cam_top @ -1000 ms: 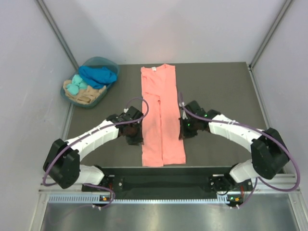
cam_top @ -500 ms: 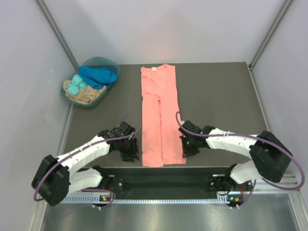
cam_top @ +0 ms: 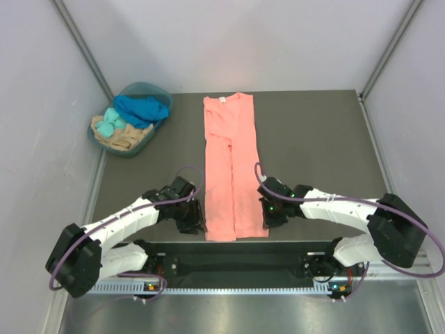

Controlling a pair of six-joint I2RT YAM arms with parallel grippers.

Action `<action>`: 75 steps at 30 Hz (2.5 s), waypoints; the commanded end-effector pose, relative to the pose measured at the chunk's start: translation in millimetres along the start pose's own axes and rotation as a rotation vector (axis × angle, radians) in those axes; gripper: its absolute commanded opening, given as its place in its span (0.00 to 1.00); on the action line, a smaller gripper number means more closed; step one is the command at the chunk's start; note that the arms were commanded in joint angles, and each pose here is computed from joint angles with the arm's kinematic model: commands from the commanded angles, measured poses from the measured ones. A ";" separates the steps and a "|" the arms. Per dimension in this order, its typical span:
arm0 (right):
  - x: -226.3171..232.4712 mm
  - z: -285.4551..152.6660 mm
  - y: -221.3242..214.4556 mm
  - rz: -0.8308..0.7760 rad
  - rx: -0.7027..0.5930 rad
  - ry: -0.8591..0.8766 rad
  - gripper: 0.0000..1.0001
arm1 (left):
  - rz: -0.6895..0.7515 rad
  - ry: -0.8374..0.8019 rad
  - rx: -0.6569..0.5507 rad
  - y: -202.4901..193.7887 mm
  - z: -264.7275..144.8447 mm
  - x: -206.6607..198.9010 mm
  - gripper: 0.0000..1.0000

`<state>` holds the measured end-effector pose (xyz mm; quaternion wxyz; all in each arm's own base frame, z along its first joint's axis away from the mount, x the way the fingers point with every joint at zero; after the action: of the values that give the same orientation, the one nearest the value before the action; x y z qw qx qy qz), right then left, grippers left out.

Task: Fold and stack the t-shirts
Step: Fold the tshirt

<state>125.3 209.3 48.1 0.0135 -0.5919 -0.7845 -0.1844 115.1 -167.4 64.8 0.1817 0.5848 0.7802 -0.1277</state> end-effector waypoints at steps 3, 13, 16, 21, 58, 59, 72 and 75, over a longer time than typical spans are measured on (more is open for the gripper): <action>19.1 -25.9 14.0 -0.013 -0.074 0.056 0.00 | 0.003 -0.011 -0.002 2.1 4.2 -5.3 0.40; 10.4 -13.8 -7.2 -0.001 -0.037 0.035 0.00 | 0.029 0.058 0.037 -3.6 13.5 0.5 0.34; 6.0 -6.6 -15.7 0.008 -0.013 0.018 0.00 | 0.030 0.084 0.024 -1.7 12.5 1.9 0.33; 0.2 1.0 -23.7 0.005 0.010 -0.013 0.00 | 0.027 0.048 -0.023 5.4 0.5 -12.7 0.30; 7.7 -35.8 -5.7 0.011 -0.111 0.017 0.00 | 0.016 -0.007 0.008 -13.9 11.4 -29.7 0.00; 7.9 -35.0 -6.3 0.006 -0.109 0.017 0.00 | 0.016 0.003 0.005 -13.3 12.6 -27.8 0.00; -1.0 -36.4 -4.4 0.007 -0.102 -0.024 0.06 | 0.018 0.072 0.036 -22.3 23.8 -6.9 0.00; -4.1 -37.9 -4.1 0.014 -0.101 -0.033 0.08 | 0.029 0.061 0.023 -18.6 18.3 -13.8 0.00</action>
<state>106.4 189.4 65.8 -0.0170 -0.6008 -0.7756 -0.1927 100.9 -191.9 48.0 0.1493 0.5966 0.7788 -0.1234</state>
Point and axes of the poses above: each gripper's point midway between its finger pads, its own z axis out along the fingers, its own x axis along the line the jaws close on, y = z × x, the point moved 3 cm from there along -z, back along the fingers, and after that the axes turned 7 degrees about -z, right-handed, at the moved point
